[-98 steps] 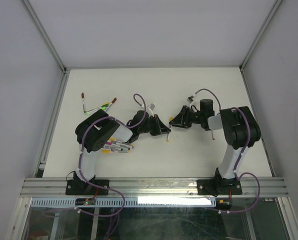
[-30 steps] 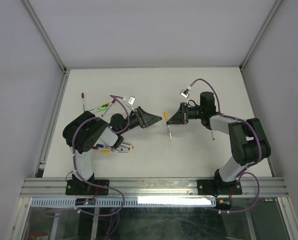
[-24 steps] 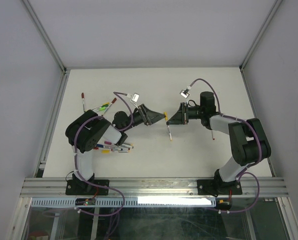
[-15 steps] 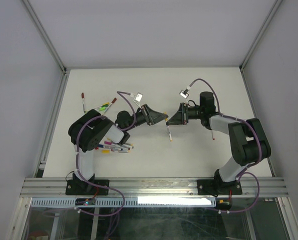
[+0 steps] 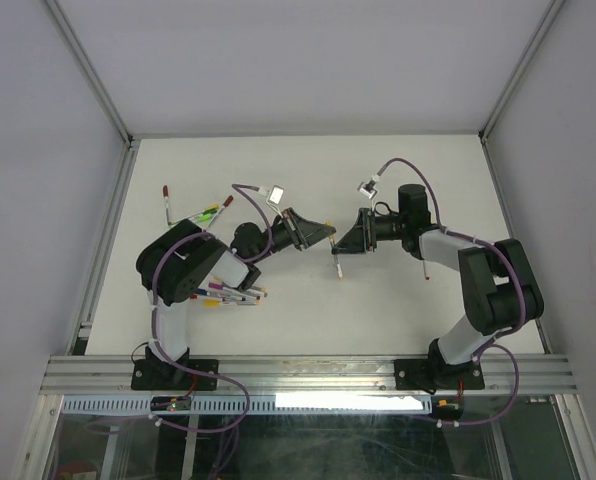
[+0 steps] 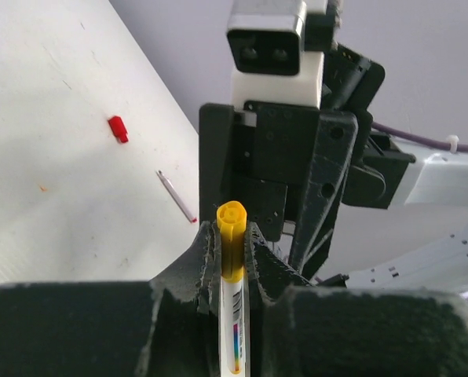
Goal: Open the pen caps
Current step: Open the pen cap from the pen, then place the pen at the center of the board.
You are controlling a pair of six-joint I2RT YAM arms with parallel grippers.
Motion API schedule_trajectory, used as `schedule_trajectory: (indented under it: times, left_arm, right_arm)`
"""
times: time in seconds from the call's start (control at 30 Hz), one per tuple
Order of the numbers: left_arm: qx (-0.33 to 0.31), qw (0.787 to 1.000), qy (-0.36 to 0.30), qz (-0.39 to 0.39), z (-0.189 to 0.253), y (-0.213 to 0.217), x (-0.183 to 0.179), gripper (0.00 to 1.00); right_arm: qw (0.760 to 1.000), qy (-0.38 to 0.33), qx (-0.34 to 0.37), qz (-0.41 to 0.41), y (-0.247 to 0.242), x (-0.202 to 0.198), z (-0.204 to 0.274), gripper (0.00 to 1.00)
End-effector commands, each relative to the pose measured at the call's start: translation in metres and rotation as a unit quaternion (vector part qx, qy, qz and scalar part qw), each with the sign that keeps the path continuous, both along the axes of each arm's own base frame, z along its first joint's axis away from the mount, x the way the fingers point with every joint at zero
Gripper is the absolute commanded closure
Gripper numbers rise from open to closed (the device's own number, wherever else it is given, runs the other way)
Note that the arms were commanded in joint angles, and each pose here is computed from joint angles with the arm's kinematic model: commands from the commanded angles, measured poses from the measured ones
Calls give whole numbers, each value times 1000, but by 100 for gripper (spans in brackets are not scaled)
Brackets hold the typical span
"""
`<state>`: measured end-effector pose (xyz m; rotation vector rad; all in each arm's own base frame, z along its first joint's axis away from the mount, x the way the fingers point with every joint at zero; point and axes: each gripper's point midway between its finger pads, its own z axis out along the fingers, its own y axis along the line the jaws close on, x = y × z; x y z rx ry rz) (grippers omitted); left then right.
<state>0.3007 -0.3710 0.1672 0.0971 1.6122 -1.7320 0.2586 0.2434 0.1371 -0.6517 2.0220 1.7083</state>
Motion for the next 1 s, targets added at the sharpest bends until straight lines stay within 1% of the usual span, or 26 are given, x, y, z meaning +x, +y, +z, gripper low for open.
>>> schedule_trajectory:
  times: [0.0,0.13,0.2,0.27,0.33,0.37,0.43,0.5,0.6,0.73,0.8,0.87,0.9,0.97]
  left_arm:
    - [-80,990,-102,52,70,16,-1,100]
    - [-87,988,-104,79,75,22,4,100]
    - [-89,987,-106,85,77,23,5,100]
    - [-92,986,-108,85,79,23,5,100]
    - [-95,985,-109,93,81,26,6,100]
    - [-97,984,-112,102,83,28,7,100]
    - [-103,978,-124,132,89,39,14,100]
    - [-119,967,-148,172,109,59,30,100]
    - [-127,948,-183,228,145,96,69,100]
    - [-117,915,-218,318,194,149,111,100]
    - [-113,905,-233,338,213,162,117,100]
    - [-106,901,-243,344,225,167,116,100]
    - [-102,901,-250,341,232,168,111,100]
    - [-81,907,-251,330,231,165,103,100]
  right_arm:
    - [997,-74,0,11,6,-1,20,47]
    - [997,-82,-11,12,11,-3,16,52]
    - [996,-82,-14,13,14,-4,15,58]
    - [996,-83,-15,17,16,-5,16,71]
    - [996,-83,-16,18,16,-4,16,92]
    - [996,-82,-18,19,15,-4,16,100]
    - [997,-77,-19,23,15,-6,15,100]
    - [997,-74,-17,28,16,-8,16,100]
    - [997,-71,-19,36,17,-12,14,100]
    - [997,-67,-25,39,16,-14,12,100]
    - [997,-67,-30,37,15,-15,11,100]
    - [996,-72,-43,28,13,-13,8,100]
    - [995,-76,-58,20,11,-11,6,100]
    - [986,-106,-125,-5,-1,-2,-3,100]
